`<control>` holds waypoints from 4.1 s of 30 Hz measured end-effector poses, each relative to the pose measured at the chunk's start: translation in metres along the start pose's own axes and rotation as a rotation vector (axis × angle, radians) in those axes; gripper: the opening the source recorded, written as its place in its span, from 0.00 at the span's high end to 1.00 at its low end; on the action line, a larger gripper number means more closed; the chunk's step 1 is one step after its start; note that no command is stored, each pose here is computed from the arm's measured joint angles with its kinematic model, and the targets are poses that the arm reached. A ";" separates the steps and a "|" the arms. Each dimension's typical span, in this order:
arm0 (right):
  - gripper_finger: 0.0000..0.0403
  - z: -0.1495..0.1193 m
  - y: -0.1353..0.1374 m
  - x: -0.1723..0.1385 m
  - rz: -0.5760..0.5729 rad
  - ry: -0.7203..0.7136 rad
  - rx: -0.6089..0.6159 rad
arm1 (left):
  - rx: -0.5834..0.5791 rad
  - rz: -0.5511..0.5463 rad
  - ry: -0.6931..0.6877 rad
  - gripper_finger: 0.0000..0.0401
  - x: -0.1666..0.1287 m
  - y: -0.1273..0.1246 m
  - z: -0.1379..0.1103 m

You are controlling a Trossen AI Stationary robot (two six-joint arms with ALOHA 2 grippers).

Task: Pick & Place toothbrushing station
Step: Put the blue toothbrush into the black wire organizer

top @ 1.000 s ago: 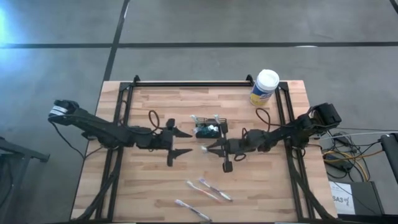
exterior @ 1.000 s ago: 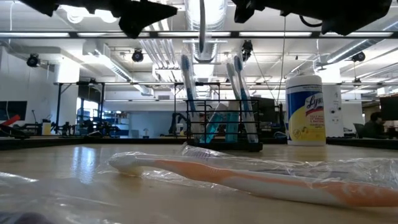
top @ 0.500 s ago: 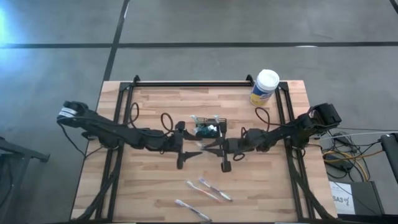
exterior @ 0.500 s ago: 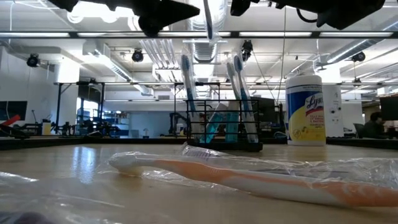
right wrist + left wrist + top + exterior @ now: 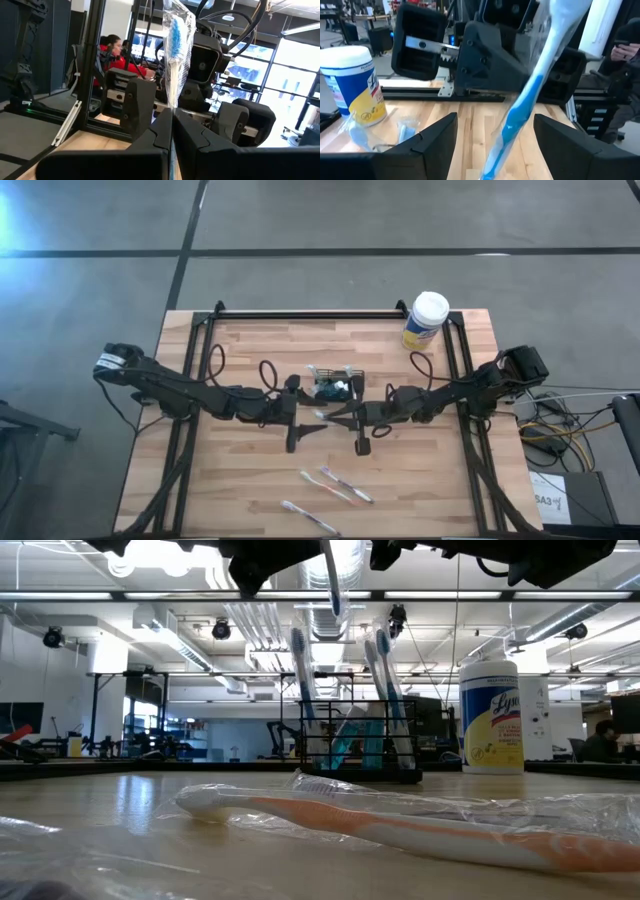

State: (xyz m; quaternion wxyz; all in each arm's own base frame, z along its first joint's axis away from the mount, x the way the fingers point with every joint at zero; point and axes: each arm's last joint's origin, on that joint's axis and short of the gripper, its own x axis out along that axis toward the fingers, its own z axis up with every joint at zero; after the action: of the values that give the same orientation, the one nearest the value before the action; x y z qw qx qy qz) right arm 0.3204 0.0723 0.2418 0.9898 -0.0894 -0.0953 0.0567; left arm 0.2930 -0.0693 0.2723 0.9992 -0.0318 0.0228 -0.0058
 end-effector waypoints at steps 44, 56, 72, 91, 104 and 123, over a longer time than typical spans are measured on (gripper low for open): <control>0.98 -0.007 0.002 0.001 0.005 0.018 -0.004 | 0.009 -0.106 -0.114 0.66 -0.012 -0.004 0.019; 0.98 -0.007 0.001 0.001 0.004 0.017 0.072 | 0.098 -0.106 -0.114 0.95 -0.014 -0.004 0.021; 0.93 0.001 -0.008 -0.072 -0.039 0.013 0.059 | 0.090 -0.047 -0.142 0.96 -0.071 0.012 0.000; 0.98 -0.029 -0.008 -0.145 -0.049 0.049 0.152 | 0.270 0.206 -0.145 0.96 -0.036 0.037 -0.022; 0.98 -0.030 -0.008 -0.146 -0.048 0.050 0.145 | 0.221 0.229 -0.096 0.96 -0.033 0.066 -0.027; 0.98 -0.030 -0.008 -0.145 -0.046 0.051 0.111 | 0.254 0.225 0.017 0.96 -0.002 0.069 -0.061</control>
State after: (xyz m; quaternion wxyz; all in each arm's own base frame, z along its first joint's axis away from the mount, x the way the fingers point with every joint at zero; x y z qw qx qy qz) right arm 0.1853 0.0405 0.1885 0.9964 -0.0338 -0.0686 0.0365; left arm 0.2890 -0.0044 0.2077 0.9893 0.0977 0.0338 0.1030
